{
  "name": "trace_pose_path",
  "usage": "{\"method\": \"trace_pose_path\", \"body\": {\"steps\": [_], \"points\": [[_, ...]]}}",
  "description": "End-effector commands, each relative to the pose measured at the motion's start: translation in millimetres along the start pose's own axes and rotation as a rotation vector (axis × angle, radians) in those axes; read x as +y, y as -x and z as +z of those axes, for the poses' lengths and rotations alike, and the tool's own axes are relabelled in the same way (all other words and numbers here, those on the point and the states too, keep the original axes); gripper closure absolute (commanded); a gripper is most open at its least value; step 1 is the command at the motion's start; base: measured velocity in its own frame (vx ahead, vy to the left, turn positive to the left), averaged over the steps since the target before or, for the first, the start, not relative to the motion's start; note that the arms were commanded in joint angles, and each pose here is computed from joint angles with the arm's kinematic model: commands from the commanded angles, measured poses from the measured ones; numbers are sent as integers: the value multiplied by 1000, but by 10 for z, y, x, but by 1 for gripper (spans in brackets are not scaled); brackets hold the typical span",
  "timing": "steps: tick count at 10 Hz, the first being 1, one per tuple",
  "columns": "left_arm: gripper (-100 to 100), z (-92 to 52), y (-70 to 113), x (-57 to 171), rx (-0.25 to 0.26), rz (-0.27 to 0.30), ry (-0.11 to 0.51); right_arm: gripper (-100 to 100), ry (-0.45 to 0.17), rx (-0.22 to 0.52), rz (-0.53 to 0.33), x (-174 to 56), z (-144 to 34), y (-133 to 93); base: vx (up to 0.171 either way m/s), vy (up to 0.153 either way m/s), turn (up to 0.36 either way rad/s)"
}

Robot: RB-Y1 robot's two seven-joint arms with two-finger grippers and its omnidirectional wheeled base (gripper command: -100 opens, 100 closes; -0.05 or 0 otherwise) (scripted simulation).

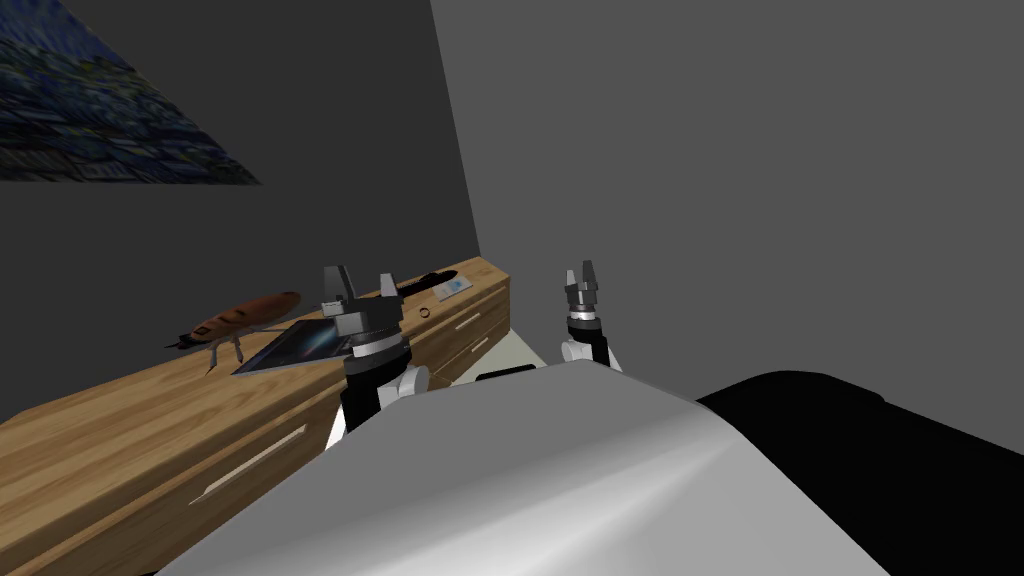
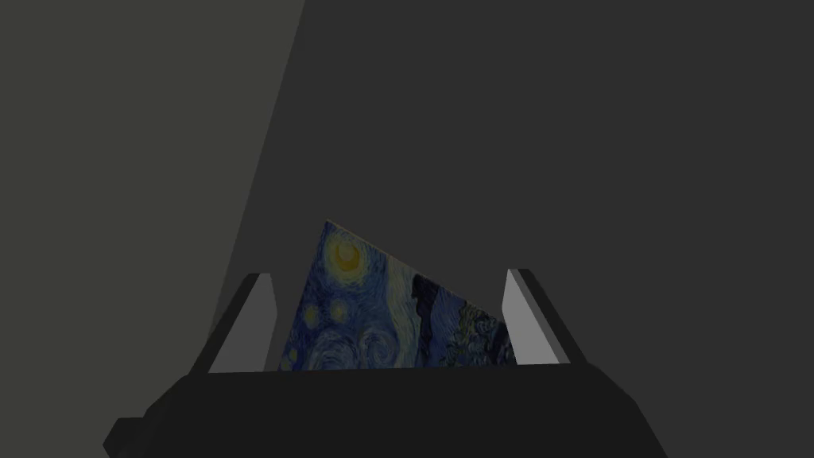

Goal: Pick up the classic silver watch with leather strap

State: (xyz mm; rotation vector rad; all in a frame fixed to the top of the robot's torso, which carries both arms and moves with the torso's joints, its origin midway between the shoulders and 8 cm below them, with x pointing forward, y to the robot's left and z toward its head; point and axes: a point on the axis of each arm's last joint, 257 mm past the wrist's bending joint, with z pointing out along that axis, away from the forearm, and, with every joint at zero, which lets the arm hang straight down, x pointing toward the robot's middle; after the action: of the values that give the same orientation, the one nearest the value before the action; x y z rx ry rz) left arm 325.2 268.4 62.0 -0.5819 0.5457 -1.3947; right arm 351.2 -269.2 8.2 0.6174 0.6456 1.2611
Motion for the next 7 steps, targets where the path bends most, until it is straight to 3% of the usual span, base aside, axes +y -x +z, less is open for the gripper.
{"method": "trace_pose_path", "body": {"steps": [1, 7], "points": [[-100, 8, -14, 36, 21, -4, 10, 0, 0, 0, 0, 0, 0, 0, 5, -3, 8], [-100, 115, 76, 382, 61, -87, 103, 0, 0, 0, 0, 0, 0, 0, 24, -23, 13]]}}
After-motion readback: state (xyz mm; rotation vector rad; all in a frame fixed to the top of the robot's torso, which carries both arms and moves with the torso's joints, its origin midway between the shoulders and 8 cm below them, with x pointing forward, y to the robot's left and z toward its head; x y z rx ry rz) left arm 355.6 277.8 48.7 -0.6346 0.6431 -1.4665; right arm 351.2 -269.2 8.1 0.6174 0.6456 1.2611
